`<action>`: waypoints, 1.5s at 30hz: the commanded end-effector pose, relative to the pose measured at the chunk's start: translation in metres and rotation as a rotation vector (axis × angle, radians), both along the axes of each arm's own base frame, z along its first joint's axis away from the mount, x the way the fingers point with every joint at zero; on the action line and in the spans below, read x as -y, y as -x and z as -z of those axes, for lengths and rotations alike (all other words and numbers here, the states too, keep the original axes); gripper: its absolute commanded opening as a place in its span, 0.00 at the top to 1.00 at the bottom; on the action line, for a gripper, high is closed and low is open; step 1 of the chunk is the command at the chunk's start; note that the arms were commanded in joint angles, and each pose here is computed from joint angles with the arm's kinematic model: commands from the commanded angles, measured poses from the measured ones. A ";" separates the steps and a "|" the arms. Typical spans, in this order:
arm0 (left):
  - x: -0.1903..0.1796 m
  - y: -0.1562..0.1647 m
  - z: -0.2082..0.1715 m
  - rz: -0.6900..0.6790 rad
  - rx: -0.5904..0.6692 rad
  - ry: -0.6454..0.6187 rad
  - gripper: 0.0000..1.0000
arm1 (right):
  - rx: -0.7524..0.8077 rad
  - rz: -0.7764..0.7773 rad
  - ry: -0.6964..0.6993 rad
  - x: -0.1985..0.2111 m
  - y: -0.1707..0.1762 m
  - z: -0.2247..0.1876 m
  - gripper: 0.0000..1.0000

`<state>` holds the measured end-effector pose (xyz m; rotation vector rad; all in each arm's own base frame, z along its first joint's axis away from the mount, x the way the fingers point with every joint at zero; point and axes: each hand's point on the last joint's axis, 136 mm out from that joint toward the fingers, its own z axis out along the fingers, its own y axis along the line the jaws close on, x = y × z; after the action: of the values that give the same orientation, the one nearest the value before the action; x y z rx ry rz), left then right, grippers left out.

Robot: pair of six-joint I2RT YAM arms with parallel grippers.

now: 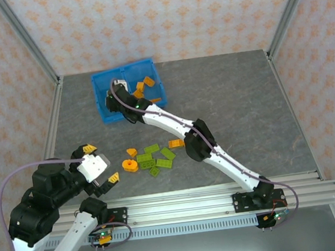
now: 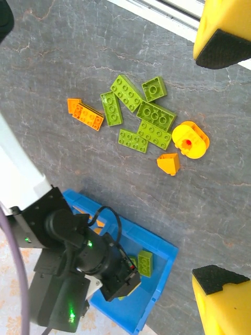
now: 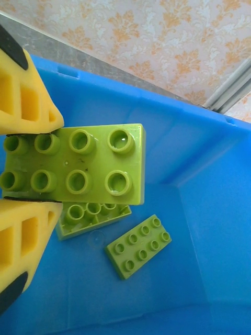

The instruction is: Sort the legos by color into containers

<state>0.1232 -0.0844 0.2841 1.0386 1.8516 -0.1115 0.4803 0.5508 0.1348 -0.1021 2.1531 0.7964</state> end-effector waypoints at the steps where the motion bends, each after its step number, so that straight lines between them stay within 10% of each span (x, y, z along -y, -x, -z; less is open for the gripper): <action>1: 0.004 -0.003 0.002 0.001 -0.015 0.019 0.00 | 0.135 0.069 -0.157 -0.007 -0.017 -0.054 0.71; 7: 0.001 -0.001 0.007 -0.011 -0.029 0.014 0.00 | 0.130 0.063 -0.205 -0.011 -0.017 -0.057 0.44; 18: -0.010 -0.034 0.001 -0.231 -0.061 0.128 0.00 | 0.075 -0.061 -0.260 0.011 0.028 -0.174 0.36; 21: -0.027 -0.063 0.001 -0.550 -0.200 0.291 0.00 | -0.031 -0.081 -0.183 0.045 0.051 -0.188 0.29; 31: -0.009 -0.109 0.053 -0.908 -0.553 0.530 0.05 | -0.338 -0.187 0.120 0.200 0.178 -0.155 0.16; 45: 0.031 -0.138 0.184 -1.042 -1.015 0.307 0.00 | -0.434 0.078 0.017 0.302 0.228 -0.129 0.12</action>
<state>0.2581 -0.1129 0.1085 -0.3086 2.9200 -0.2896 0.2500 0.2548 0.2554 0.0680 2.6025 0.7860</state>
